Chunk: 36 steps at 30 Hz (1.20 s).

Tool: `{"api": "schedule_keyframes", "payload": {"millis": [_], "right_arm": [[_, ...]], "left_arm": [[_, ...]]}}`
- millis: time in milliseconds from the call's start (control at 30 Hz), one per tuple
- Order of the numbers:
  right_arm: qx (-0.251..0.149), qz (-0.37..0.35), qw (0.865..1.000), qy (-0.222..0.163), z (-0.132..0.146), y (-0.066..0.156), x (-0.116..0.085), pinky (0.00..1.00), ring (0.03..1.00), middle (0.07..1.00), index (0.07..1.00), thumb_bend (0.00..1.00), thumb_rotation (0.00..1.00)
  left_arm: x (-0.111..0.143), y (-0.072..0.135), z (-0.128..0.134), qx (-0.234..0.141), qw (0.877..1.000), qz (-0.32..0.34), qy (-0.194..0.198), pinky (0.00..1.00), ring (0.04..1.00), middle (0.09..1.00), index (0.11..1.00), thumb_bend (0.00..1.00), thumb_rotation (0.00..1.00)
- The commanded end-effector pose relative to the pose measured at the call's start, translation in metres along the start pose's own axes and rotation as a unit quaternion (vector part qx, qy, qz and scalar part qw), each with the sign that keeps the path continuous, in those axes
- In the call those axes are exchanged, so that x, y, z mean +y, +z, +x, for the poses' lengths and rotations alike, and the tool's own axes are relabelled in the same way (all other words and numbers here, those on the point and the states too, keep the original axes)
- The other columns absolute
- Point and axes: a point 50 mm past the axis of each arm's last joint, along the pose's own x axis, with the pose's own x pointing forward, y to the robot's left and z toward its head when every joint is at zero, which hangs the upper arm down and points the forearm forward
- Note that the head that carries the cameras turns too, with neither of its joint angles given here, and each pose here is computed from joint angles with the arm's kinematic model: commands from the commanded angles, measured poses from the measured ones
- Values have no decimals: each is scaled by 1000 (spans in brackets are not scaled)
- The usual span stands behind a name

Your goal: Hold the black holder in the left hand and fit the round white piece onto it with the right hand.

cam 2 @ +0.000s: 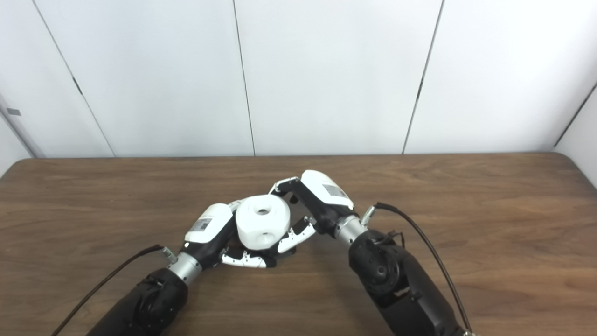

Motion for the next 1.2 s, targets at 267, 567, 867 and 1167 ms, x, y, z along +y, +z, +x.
{"api": "schedule_keyframes", "payload": {"millis": [267, 567, 867, 1167], "right_arm": [[4, -36, 998, 46, -7, -15, 2, 633, 727, 720, 480, 521, 135], [0, -42, 998, 43, -9, -19, -3, 620, 718, 714, 480, 521, 136], [3, -45, 998, 35, -10, -22, -11, 635, 770, 717, 480, 522, 135], [4, -46, 998, 33, -11, -22, -15, 645, 771, 714, 480, 521, 134]], "left_arm": [[-49, -9, -28, 43, 991, 9, -130, 893, 914, 865, 483, 524, 57], [-49, -9, -28, 43, 991, 4, -129, 896, 913, 865, 483, 524, 56], [-49, -8, -31, 42, 990, 10, -131, 891, 913, 862, 483, 524, 56], [-50, -8, -30, 43, 990, 7, -134, 898, 918, 864, 484, 524, 56]]}}
